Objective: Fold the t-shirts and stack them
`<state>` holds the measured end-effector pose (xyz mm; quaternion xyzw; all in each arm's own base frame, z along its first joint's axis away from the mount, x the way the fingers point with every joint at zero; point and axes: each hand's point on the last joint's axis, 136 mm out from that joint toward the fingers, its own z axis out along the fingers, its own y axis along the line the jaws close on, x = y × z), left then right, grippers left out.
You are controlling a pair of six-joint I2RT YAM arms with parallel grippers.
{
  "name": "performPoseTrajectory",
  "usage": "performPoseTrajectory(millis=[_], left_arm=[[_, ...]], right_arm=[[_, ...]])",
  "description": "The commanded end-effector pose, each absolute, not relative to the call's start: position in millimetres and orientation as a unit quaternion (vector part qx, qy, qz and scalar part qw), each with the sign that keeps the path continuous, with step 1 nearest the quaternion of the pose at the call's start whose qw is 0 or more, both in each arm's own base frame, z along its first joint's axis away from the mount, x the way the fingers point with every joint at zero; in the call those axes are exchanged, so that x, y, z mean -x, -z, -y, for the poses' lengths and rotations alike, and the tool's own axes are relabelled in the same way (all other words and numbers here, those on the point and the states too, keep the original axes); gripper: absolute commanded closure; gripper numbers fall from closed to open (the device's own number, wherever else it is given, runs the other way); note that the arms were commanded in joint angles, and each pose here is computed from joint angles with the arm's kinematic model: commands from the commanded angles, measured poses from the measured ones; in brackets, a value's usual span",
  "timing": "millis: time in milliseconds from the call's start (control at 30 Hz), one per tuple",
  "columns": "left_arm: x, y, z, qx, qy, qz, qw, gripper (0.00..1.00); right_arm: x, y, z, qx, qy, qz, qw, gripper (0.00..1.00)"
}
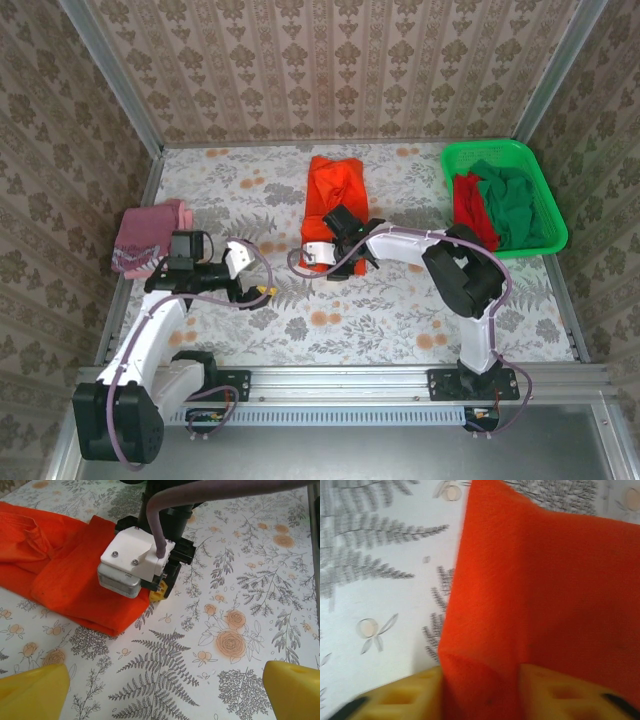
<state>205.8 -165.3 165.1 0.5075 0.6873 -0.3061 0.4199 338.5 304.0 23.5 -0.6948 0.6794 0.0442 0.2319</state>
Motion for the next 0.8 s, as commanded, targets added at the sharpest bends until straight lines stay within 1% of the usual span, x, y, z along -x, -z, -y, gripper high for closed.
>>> performPoseTrajectory(millis=[0, 100, 133, 233, 333, 400, 467, 500, 600, 767], left_arm=[[-207, -162, 163, -0.5, 0.3, -0.693, 0.424, 0.0], [-213, -156, 160, -0.487, 0.291, -0.709, 0.418, 0.0], [-216, -157, 160, -0.481, 0.291, -0.713, 0.419, 0.0], [-243, -158, 151, -0.411, 0.266, -0.766, 0.417, 0.0], [-280, -160, 132, -0.276, 0.216, -0.849, 0.396, 0.0], [-296, -158, 124, -0.148, 0.222, -0.894, 0.36, 0.0], [-304, -150, 126, -0.046, 0.247, -0.917, 0.311, 0.0], [-308, -146, 133, -0.014, 0.267, -0.92, 0.287, 0.0], [-319, -130, 160, 0.024, 0.307, -0.919, 0.248, 0.0], [-346, -109, 197, 0.057, 0.334, -0.915, 0.222, 0.01]], right_arm=[[-343, -11, -291, 0.694, -0.01, -0.687, 0.215, 0.81], [-338, -20, -290, 0.684, -0.016, -0.692, 0.228, 0.97], [-335, -25, -289, 0.682, -0.02, -0.694, 0.23, 1.0], [-318, -42, -287, 0.676, -0.043, -0.698, 0.233, 1.0], [-294, -57, -284, 0.673, -0.066, -0.699, 0.232, 1.0], [-278, -65, -279, 0.67, -0.074, -0.703, 0.227, 1.0], [-265, -71, -274, 0.666, -0.081, -0.706, 0.225, 1.0], [-257, -76, -273, 0.665, -0.085, -0.707, 0.225, 1.0], [-236, -88, -267, 0.661, -0.101, -0.71, 0.221, 1.0], [-201, -107, -257, 0.664, -0.13, -0.708, 0.202, 1.0]])
